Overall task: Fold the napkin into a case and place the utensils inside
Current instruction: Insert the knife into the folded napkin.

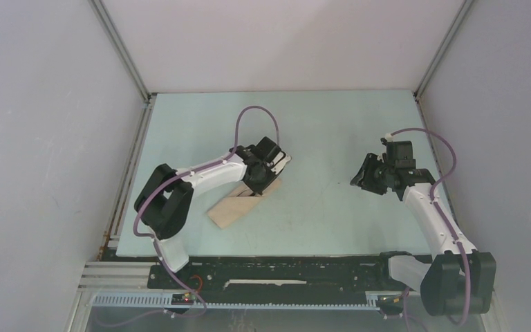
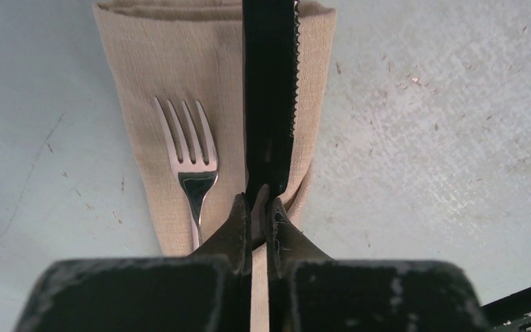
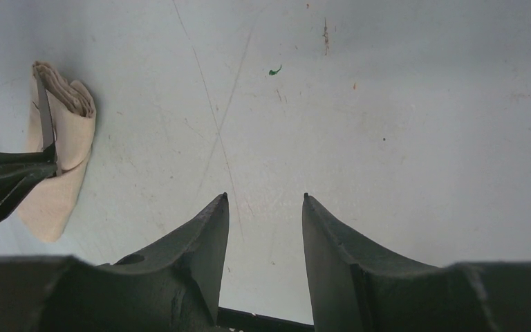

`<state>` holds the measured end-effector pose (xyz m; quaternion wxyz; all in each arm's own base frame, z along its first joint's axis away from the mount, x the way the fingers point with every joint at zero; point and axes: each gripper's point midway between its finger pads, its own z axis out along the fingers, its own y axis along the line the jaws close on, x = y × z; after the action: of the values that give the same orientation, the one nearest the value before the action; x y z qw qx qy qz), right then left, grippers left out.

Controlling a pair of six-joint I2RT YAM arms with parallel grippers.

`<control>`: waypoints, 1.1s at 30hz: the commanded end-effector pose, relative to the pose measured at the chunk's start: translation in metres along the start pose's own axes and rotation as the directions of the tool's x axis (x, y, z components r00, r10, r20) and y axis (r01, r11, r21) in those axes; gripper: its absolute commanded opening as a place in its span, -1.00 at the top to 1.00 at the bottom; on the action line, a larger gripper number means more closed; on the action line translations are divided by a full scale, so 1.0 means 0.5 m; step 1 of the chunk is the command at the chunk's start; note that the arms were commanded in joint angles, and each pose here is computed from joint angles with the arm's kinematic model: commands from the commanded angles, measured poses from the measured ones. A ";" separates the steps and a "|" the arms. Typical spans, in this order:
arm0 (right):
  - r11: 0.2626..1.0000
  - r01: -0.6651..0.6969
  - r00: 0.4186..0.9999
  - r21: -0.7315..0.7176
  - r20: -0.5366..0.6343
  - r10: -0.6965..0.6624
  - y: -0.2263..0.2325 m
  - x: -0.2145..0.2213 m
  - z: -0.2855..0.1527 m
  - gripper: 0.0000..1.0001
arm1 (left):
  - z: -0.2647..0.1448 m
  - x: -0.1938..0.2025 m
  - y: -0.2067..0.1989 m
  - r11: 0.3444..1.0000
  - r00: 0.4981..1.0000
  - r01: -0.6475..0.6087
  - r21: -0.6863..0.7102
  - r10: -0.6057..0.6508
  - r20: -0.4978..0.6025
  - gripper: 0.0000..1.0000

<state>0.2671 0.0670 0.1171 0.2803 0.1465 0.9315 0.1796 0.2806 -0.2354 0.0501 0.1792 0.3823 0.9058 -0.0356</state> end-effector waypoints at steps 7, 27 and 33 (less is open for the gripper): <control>1.000 0.028 0.999 -0.008 0.023 -0.028 0.007 -0.008 0.001 -0.03 | -0.039 0.013 0.002 1.000 0.999 0.013 -0.009 -0.012 0.052 1.00; 0.999 0.038 0.999 -0.010 0.014 -0.037 0.010 -0.001 0.005 -0.03 | -0.049 0.015 -0.002 0.998 0.996 0.059 -0.006 -0.058 0.064 0.26; 0.999 0.039 0.999 -0.010 0.014 -0.039 0.011 0.000 0.004 -0.03 | -0.047 -0.027 -0.010 0.997 0.994 0.075 0.025 -0.077 0.071 0.08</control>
<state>0.2666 0.0718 0.1165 0.2807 0.1376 0.9325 0.1810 0.2639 -0.2225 0.0551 0.1783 0.3587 0.9155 -0.0383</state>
